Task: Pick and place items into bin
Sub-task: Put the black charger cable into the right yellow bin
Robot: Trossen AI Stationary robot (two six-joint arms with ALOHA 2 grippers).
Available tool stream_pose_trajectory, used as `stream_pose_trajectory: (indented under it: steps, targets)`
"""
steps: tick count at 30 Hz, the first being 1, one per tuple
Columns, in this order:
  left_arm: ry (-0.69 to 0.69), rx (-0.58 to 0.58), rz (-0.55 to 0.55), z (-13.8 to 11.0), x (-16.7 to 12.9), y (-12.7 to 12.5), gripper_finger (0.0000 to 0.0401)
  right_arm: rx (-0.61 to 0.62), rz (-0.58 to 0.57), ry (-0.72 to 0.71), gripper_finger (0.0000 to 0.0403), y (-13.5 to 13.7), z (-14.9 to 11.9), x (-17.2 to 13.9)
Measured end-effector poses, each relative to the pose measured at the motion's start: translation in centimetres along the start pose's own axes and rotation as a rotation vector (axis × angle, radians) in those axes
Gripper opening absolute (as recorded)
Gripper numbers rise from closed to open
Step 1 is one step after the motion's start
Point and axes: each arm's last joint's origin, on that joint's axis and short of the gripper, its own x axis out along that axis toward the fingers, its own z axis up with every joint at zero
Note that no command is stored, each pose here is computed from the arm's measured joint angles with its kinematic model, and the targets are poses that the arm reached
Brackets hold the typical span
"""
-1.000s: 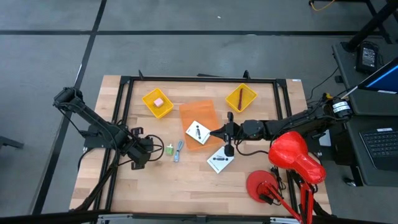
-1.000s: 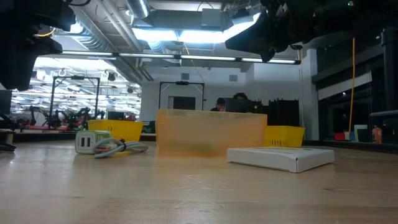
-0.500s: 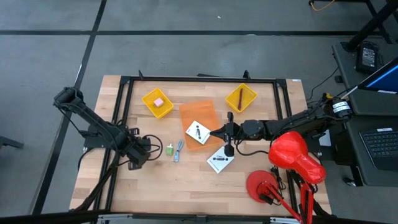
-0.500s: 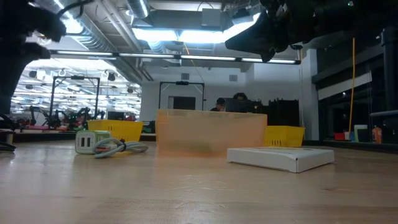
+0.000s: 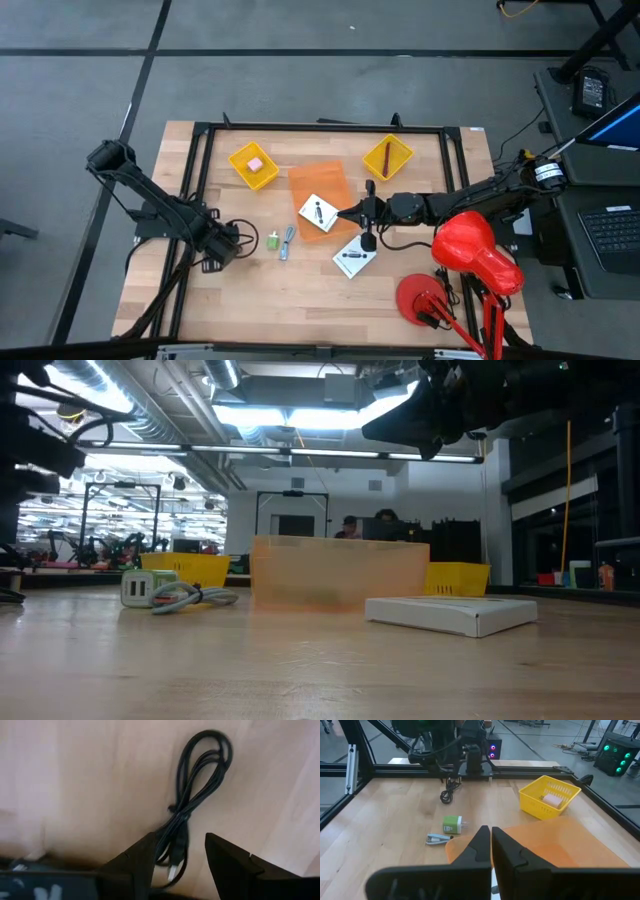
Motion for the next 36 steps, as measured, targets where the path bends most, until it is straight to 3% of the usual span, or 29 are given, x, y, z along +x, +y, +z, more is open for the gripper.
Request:
stream_pose_trajectory:
  steps: [11,22,36]
  targets:
    - [0.037,0.001,0.011,-1.0,2.4,0.8,0.0164,0.000,0.000,0.000,0.0000,0.0,0.0,0.0]
    - [0.039,0.017,-0.055,-1.1,3.5,0.7,0.0153,-0.001,-0.002,0.005,0.0000,-0.1,0.0,0.0]
    - [0.070,0.032,-0.091,-1.5,4.0,0.8,0.0037,-0.003,-0.003,0.013,0.0000,-0.1,-0.1,0.0]
